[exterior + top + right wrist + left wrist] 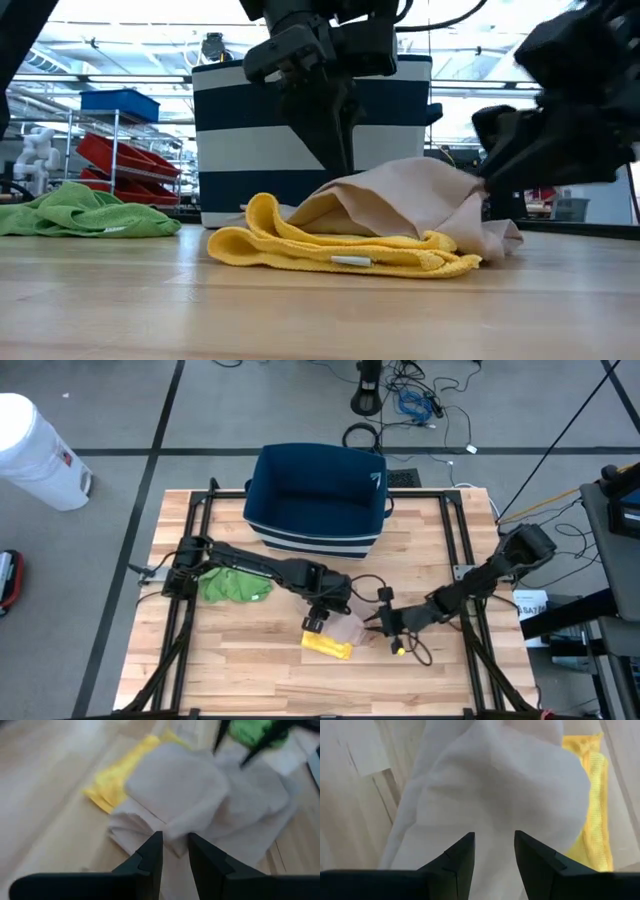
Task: Fold towel
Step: Fold the brown towel
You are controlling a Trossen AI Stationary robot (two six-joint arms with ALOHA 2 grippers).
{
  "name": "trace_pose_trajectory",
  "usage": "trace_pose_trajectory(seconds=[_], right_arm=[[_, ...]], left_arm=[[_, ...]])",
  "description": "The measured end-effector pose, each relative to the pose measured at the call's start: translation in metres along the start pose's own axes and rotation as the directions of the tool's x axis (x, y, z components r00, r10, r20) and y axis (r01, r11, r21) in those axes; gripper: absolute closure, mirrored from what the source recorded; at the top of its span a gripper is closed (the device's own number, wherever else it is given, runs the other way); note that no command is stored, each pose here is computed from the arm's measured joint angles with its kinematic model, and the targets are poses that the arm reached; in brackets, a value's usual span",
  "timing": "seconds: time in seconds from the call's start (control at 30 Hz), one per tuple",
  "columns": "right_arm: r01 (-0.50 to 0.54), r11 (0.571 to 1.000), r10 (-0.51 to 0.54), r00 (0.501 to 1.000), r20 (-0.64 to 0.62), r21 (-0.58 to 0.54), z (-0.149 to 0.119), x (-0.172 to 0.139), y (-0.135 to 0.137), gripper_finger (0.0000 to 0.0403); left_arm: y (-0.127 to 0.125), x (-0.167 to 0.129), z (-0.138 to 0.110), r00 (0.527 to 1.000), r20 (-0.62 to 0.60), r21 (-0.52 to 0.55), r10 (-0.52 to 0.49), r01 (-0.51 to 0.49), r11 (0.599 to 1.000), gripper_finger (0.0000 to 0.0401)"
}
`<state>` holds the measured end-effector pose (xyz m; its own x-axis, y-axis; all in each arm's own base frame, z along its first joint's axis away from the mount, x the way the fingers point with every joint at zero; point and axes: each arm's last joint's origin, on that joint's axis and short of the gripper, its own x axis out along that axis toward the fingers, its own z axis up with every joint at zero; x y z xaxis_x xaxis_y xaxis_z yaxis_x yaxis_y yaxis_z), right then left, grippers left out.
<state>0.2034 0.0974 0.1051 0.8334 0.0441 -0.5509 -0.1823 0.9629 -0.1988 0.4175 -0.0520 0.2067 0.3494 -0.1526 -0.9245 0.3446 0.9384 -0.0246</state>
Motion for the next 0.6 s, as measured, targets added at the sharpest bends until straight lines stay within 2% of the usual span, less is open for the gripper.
trace_pose_trajectory(seconds=[0.2,0.4,0.6], right_arm=[[0.044,0.998,-0.042,0.997,-0.059,0.04,-0.005,0.013,-0.007,0.0333],[0.094,0.995,-0.093,0.995,-0.025,0.024,0.005,0.014,-0.009,0.0393],[0.098,0.995,-0.097,0.995,-0.026,0.026,0.012,0.013,-0.008,0.0402]], left_arm=[[-0.005,0.0,0.001,1.0,0.0,0.014,0.014,-0.014,1.0,0.0257],[-0.007,0.007,-0.005,0.999,-0.029,0.012,0.018,-0.018,1.0,0.0257],[-0.007,0.011,-0.011,0.998,-0.056,-0.005,0.027,-0.028,1.0,0.0257]])
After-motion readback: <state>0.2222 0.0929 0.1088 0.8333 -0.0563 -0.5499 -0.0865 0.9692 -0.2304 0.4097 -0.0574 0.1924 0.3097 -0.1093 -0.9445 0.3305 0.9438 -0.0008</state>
